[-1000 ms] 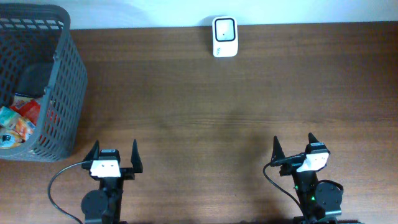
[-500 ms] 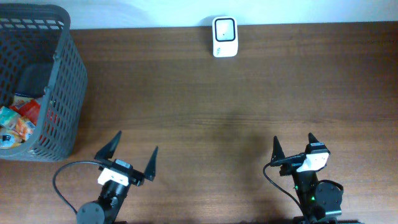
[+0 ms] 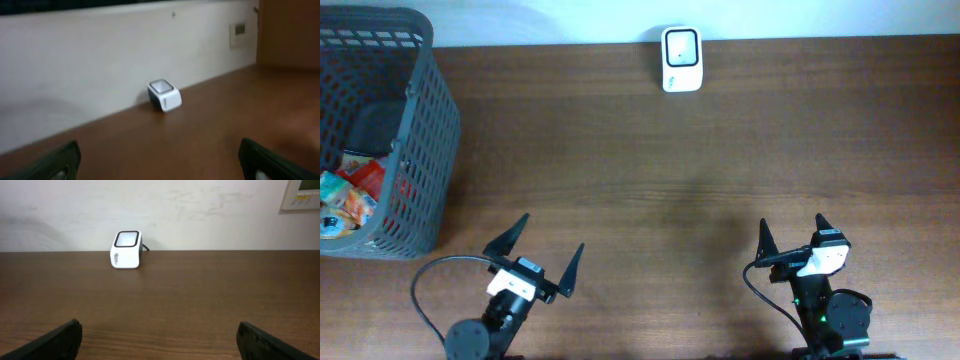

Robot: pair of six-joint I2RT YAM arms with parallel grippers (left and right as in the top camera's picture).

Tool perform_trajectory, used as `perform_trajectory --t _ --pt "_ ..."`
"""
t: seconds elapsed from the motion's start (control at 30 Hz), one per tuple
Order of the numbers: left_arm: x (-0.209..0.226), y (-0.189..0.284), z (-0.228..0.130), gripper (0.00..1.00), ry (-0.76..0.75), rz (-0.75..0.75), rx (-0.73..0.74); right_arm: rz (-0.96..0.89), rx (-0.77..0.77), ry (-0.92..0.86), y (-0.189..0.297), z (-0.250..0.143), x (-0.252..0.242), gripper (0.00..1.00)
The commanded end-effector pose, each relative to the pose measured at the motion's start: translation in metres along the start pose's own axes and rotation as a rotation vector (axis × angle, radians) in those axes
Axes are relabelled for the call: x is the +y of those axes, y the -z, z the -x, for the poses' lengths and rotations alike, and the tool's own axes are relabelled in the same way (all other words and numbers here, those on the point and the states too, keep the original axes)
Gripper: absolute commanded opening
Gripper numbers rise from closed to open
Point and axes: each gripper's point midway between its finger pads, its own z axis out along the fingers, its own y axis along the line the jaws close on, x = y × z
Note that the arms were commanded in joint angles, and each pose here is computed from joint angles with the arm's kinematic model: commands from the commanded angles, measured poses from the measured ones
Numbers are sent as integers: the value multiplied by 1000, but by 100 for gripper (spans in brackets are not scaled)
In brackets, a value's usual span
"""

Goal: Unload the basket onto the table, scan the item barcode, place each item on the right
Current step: 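Swing the left gripper over the grey basket and lower inside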

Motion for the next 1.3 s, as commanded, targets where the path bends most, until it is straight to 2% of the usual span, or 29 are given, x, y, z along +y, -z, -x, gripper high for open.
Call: perform_trajectory --t 0.0,0.17,0.3,0.37,0.5,0.6,0.83,0.93,1.0,1.27 --pt "2 1 9 99 -54 10 -18 -19 5 -4 0 -3 -4 98" --pt "0 2 22 99 -83 2 -67 -19 5 -4 0 -3 -4 98" --pt "-15 3 28 99 -96 -88 -91 -19 5 -4 0 -3 -4 99" --pt "-15 5 41 99 -112 -86 -115 -19 5 -4 0 -3 -4 98" --pt "-8 13 91 99 -159 -31 -187 -19 5 -4 0 -3 -4 98" --pt "4 16 117 99 -132 35 -148 -19 5 -4 0 -3 -4 98" --pt "3 11 143 99 -33 -18 13 -19 5 -4 0 -3 -4 99" --pt "-19 11 166 99 -66 -160 -51 -19 5 -4 0 -3 -4 99" --pt "-24 12 174 99 -90 -189 -85 -19 5 -4 0 -3 -4 98" --pt "-14 12 183 99 -56 -135 -102 -19 5 -4 0 -3 -4 98"
